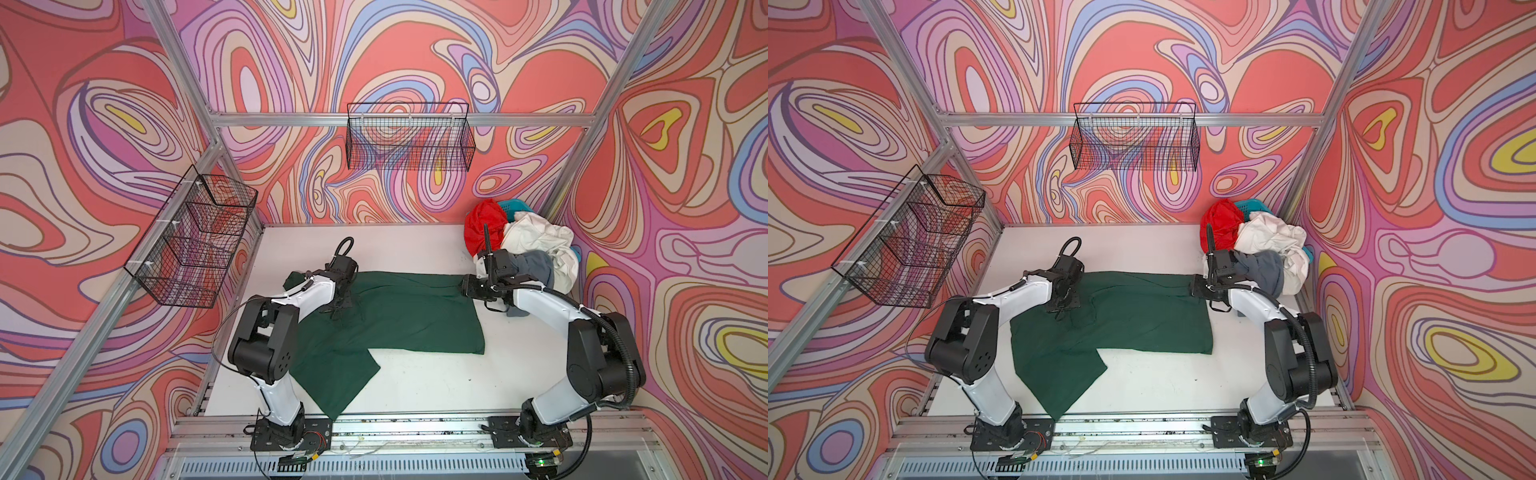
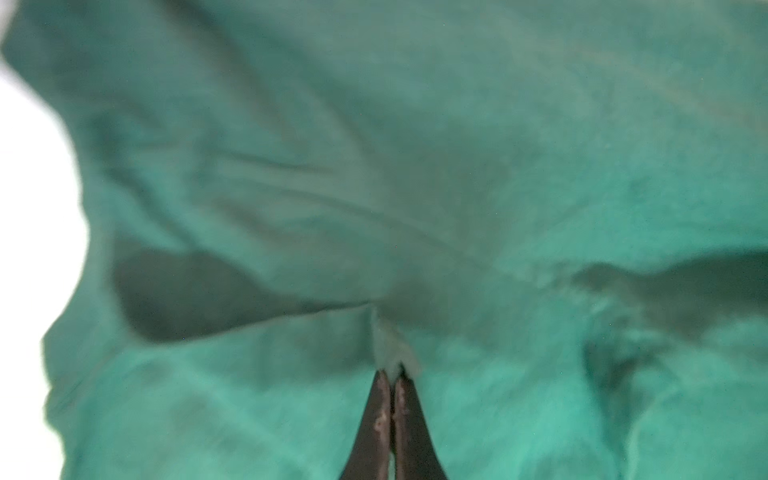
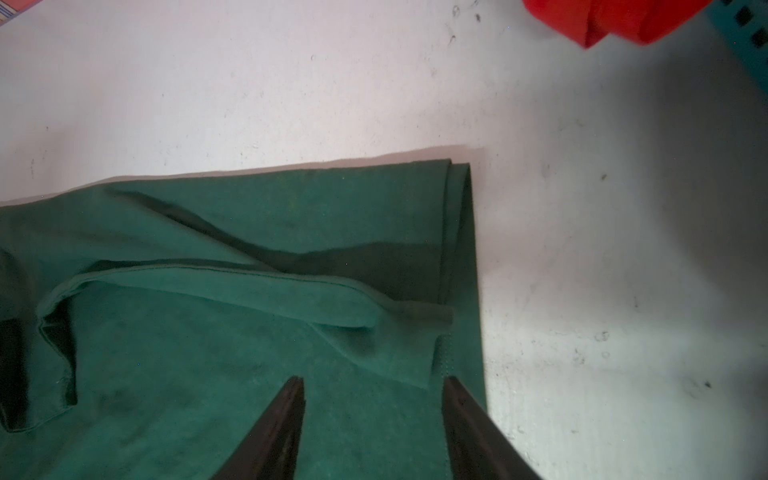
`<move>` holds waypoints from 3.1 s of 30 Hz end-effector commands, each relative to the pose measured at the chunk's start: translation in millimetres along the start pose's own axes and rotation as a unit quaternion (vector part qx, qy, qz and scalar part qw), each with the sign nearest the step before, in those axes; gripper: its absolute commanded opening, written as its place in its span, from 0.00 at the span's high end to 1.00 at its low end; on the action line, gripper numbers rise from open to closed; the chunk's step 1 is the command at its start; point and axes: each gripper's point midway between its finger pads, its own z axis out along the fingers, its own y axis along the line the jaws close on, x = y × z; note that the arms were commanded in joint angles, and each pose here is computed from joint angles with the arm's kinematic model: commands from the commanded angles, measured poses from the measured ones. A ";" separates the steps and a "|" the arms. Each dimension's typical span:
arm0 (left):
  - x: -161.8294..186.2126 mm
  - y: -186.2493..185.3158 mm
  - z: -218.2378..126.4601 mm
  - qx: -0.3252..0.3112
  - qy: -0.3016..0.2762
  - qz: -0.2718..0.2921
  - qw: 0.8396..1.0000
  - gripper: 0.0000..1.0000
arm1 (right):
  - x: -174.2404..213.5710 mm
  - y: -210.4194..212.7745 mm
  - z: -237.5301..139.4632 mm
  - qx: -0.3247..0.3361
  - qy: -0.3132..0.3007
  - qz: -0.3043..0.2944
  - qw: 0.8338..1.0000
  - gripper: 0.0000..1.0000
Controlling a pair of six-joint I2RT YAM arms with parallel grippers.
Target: Fold and stack the t-shirts
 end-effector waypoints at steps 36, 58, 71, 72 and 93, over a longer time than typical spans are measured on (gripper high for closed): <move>65.8 116.7 -19.5 -0.049 -0.037 -0.230 0.971 1.00 | -4.2 -9.0 23.0 0.106 -0.030 -0.043 0.993 1.00; 53.9 116.9 -23.4 -0.022 -0.045 -0.237 0.970 0.59 | 12.6 -10.7 -51.3 0.057 -0.196 0.072 0.976 0.54; 55.1 117.7 -22.3 -0.006 -0.012 -0.229 0.973 0.15 | 9.8 -1.3 58.8 0.125 -0.017 0.079 0.989 0.51; 53.5 115.7 -21.4 -0.002 -0.010 -0.226 0.974 0.15 | 9.3 0.0 62.9 0.123 -0.015 0.080 0.989 0.52; -11.6 59.5 21.0 0.066 0.030 -0.173 0.982 0.19 | -49.1 4.6 148.2 0.119 0.001 0.070 0.990 0.53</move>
